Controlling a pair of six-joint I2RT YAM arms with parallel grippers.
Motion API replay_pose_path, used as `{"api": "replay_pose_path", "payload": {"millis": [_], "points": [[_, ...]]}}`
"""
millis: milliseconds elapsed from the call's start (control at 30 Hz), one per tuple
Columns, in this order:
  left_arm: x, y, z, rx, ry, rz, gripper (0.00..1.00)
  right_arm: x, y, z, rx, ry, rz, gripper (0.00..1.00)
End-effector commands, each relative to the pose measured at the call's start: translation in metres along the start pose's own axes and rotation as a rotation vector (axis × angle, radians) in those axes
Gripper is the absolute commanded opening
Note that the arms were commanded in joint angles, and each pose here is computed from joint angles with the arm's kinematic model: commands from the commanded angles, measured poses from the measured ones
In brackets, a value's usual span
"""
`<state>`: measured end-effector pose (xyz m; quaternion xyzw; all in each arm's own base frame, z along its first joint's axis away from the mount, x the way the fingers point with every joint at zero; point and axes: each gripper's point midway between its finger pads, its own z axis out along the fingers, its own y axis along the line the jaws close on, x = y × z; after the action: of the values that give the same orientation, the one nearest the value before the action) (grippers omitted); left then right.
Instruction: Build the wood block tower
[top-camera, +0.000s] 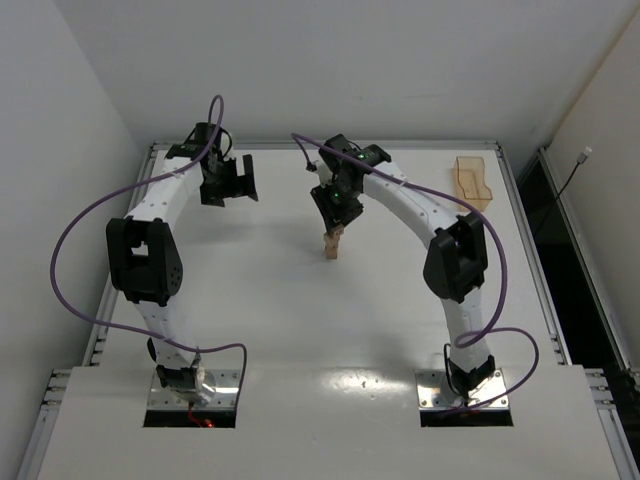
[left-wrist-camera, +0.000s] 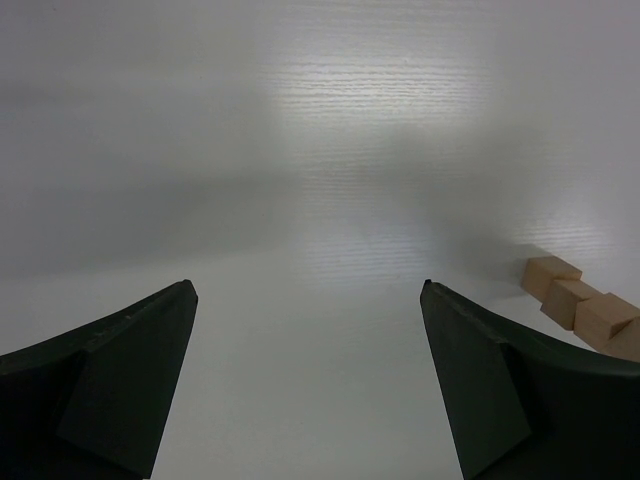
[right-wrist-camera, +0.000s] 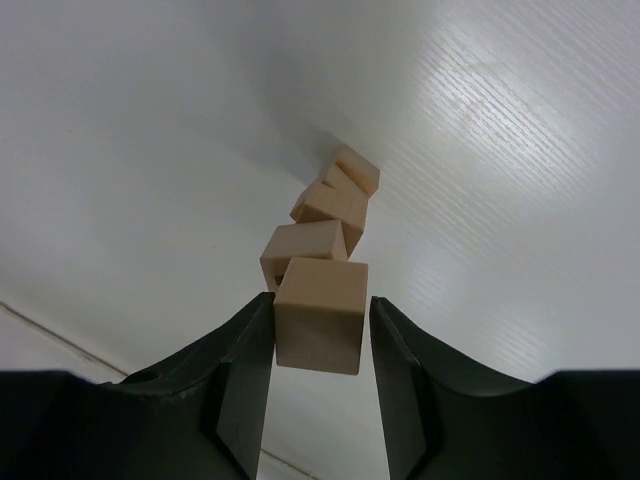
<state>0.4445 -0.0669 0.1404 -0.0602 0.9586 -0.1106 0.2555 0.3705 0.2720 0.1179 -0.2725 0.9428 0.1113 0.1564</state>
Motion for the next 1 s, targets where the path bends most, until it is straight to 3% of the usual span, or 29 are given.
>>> {"api": "replay_pose_path", "payload": {"millis": [0, 133, 200, 433, 500, 567, 600, 700, 733, 967], "points": [[-0.017, -0.008, -0.015, 0.031, -0.065, 0.007, 0.93, -0.021, 0.001, -0.006, -0.01, -0.069, 0.002, 0.4], [-0.017, -0.008, -0.015, 0.031, -0.065, 0.007, 0.93, -0.02, 0.007, -0.006, -0.023, -0.068, -0.006, 0.6], [-0.017, -0.008, -0.015, 0.031, -0.065, 0.007, 0.93, -0.022, 0.008, -0.01, -0.024, -0.077, -0.007, 0.63], [-0.017, -0.008, -0.015, 0.031, -0.065, 0.007, 0.93, -0.033, 0.009, -0.019, -0.025, -0.132, -0.033, 0.93], [-0.011, -0.004, -0.015, 0.019, -0.056, 0.014, 0.93, -0.04, 0.006, -0.033, -0.006, -0.174, -0.061, 0.97], [-0.009, -0.006, -0.019, 0.032, -0.065, 0.027, 0.94, -0.045, 0.002, -0.044, 0.025, -0.228, -0.086, 1.0], [-0.001, -0.006, -0.021, 0.042, -0.054, 0.035, 0.96, -0.063, -0.004, -0.076, 0.057, -0.36, -0.095, 1.0], [0.013, -0.002, -0.023, 0.056, -0.043, 0.037, 1.0, -0.042, -0.037, -0.078, 0.197, -0.435, -0.1, 1.0], [0.015, -0.002, -0.022, 0.056, -0.046, 0.047, 1.0, -0.042, -0.045, -0.107, 0.248, -0.506, -0.082, 1.0], [0.048, 0.023, 0.006, -0.019, 0.04, 0.08, 1.0, 0.054, -0.177, -0.101, 0.531, -0.349, 0.119, 1.0]]}}
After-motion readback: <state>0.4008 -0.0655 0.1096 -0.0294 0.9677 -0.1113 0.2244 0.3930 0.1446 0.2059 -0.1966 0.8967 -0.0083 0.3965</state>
